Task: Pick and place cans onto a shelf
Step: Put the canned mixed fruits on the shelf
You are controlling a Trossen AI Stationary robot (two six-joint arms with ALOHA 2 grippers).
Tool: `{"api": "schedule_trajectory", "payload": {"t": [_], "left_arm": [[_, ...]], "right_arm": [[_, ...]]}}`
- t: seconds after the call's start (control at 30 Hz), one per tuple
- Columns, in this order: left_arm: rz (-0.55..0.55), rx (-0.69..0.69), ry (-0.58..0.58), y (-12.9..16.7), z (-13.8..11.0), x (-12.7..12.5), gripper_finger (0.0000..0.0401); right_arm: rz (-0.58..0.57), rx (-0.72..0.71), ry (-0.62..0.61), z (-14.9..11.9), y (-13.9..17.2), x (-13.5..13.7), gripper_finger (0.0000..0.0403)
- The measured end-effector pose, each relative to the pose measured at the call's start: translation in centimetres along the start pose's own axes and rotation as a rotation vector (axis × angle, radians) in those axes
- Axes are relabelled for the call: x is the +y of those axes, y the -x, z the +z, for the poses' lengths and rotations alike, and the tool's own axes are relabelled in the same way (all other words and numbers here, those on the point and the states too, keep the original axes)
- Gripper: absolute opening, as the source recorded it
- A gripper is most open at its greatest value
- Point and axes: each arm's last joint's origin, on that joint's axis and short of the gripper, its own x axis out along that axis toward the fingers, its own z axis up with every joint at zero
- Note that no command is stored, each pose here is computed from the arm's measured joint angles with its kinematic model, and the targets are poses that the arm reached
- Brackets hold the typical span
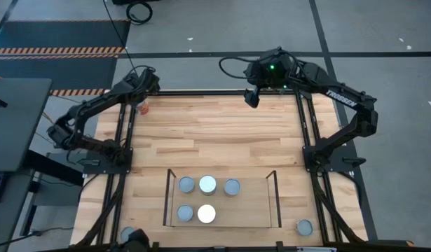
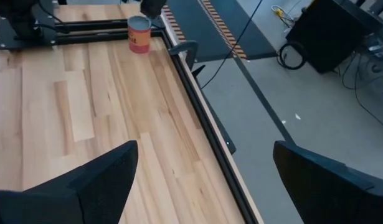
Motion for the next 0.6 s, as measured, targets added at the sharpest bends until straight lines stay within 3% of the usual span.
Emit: {"api": "schedule_trajectory", "payload": {"t": [0.13,0.37,0.6], "left_arm": [[0.045,-0.037,0.028,-1.7,-0.4,-0.9,0.0352],[0.167,0.034,0.027,-3.6,-0.2,-1.7,0.0338],[0.154,0.235,-0.127,-5.7,-0.5,-2.3,0.0335]], "right_arm": [[0.028,0.007,0.011,-0.2,0.0,-0.5,0.0382],[0.060,0.106,0.042,-1.2,0.0,-0.4,0.0380],[0.074,0.191,0.072,-2.1,0.1,-0.5,0.0375]]}}
